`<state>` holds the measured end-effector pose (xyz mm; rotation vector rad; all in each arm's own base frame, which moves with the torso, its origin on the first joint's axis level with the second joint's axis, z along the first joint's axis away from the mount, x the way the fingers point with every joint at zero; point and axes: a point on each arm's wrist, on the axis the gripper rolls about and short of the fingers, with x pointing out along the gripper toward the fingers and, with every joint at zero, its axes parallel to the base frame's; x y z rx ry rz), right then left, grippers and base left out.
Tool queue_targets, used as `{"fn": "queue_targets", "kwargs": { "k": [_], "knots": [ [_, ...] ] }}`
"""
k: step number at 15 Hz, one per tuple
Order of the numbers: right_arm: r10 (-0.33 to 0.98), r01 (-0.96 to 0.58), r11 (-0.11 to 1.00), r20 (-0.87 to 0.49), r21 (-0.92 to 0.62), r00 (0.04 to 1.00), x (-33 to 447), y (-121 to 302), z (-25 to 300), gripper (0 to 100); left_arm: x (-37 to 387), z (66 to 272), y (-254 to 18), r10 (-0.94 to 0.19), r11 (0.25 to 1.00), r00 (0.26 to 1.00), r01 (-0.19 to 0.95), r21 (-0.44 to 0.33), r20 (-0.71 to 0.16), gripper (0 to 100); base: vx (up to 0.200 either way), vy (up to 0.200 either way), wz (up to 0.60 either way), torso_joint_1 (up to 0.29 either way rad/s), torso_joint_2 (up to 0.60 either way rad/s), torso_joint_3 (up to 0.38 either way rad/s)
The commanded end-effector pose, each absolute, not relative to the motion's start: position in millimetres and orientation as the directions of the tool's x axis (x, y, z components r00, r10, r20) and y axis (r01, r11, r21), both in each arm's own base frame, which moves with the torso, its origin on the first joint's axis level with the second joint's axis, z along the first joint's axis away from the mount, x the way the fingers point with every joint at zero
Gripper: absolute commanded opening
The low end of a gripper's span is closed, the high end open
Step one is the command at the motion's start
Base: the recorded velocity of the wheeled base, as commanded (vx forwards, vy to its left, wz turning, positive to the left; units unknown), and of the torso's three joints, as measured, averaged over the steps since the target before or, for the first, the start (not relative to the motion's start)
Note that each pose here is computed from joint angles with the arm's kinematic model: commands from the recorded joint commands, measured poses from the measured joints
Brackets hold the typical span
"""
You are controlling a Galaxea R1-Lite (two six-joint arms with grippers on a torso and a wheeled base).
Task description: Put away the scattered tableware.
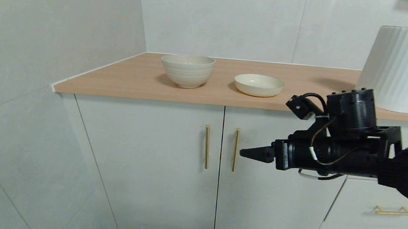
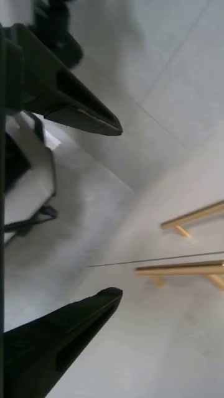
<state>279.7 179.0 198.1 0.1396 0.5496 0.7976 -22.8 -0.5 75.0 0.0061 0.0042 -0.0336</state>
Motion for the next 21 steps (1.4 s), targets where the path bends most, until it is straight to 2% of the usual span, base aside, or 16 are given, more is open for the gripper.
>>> {"fn": "queue_targets", "kwargs": {
  "k": [1,4,14,21],
  "knots": [
    [0.703,-0.628,0.704,-0.453,0.331,0.548,315.0,202.9,146.7,100,-22.8,75.0,-0.6,-0.034,0.999,0.999,0.034,0.006,-0.005,100,0.0,0.0,0.0,0.0,0.0,0.0],
    [0.711,-0.613,0.701,-0.41,0.363,0.571,332.4,213.6,122.0,100,-22.8,75.0,-0.6,-0.034,0.999,0.999,0.034,0.006,-0.005,100,0.0,0.0,0.0,0.0,0.0,0.0],
    [0.75,-0.61,0.655,-0.281,0.446,0.599,343.3,238.7,106.7,100,-22.8,75.0,-0.6,-0.034,0.999,0.999,0.034,0.006,-0.005,100,0.0,0.0,0.0,0.0,0.0,0.0],
    [0.779,-0.623,0.619,-0.276,0.478,0.563,321.4,242.8,116.5,100,-22.8,75.0,-0.6,-0.034,0.999,0.999,0.034,0.006,-0.005,100,0.0,0.0,0.0,0.0,0.0,0.0]
  ]
}}
